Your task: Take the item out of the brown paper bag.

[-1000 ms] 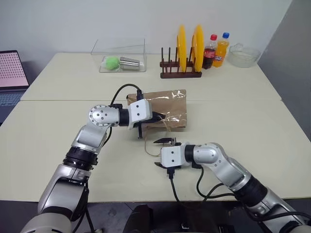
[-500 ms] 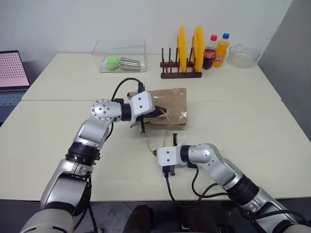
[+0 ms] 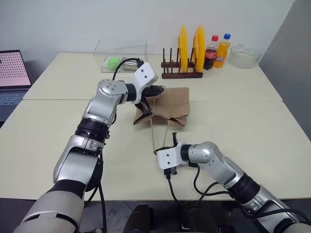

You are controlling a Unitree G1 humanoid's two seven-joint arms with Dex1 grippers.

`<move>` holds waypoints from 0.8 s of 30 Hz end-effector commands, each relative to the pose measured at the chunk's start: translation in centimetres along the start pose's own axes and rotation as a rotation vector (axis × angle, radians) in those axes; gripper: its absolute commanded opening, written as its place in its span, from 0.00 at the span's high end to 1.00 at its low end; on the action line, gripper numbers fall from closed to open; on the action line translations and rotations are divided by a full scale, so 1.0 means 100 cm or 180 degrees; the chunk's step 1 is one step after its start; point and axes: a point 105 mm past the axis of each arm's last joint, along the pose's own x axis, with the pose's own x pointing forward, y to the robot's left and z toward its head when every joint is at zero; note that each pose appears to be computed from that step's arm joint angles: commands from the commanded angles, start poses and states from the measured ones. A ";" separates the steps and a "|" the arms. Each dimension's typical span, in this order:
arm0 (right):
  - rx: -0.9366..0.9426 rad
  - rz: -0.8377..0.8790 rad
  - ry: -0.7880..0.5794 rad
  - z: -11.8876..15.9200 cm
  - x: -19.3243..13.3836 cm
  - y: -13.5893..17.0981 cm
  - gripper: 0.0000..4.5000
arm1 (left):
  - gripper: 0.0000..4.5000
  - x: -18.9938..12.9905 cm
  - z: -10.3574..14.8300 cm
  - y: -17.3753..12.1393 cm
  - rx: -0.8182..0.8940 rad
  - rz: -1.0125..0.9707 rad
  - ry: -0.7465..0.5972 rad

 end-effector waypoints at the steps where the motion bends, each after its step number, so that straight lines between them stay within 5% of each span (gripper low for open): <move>1: 0.0159 0.0603 0.0261 -0.024 0.006 0.052 0.99 | 1.00 -0.015 0.050 0.037 0.0208 0.0439 -0.0388; 24: 0.0166 0.0799 0.0345 -0.035 0.002 0.074 0.99 | 1.00 -0.020 0.087 0.069 0.0414 0.0754 -0.0549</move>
